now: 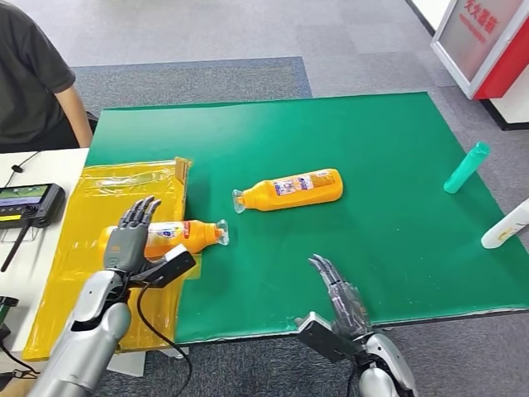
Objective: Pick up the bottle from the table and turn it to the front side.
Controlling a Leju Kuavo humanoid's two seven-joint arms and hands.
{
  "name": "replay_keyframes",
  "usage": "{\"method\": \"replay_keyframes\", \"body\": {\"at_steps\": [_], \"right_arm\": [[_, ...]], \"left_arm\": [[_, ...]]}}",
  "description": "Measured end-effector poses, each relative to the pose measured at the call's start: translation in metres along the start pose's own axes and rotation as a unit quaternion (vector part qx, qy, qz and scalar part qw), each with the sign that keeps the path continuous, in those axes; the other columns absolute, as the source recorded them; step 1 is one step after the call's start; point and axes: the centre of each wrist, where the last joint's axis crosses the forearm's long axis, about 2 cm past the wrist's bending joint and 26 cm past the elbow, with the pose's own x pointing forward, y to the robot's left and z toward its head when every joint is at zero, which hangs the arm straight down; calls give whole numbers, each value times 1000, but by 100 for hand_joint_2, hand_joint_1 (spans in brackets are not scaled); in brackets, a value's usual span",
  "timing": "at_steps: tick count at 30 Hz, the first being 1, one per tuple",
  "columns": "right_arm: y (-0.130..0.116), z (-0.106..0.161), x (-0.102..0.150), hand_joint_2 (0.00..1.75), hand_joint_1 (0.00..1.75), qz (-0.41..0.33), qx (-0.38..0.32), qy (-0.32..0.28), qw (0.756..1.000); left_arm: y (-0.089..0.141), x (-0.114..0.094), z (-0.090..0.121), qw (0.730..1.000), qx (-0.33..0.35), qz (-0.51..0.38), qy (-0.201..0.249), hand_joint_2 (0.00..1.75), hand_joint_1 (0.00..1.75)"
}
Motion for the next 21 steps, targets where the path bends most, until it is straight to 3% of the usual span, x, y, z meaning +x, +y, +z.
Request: {"method": "replay_keyframes", "body": {"at_steps": [8,14,18,21], "right_arm": [[-3,14,-8,175,0,-7,-21,4,1000],[-11,25,-17,175,0,-10,-32,2,999],[-19,32,-22,175,0,-23,-47,-15,999],[-26,36,-24,175,0,-31,-59,-25,997]], "left_arm": [[11,-6,40,967,13,239,-86,175,0],[14,-7,68,943,28,303,-138,175,0],[11,3,80,915,47,350,-197,175,0],[5,12,84,897,45,384,-215,175,0]]}}
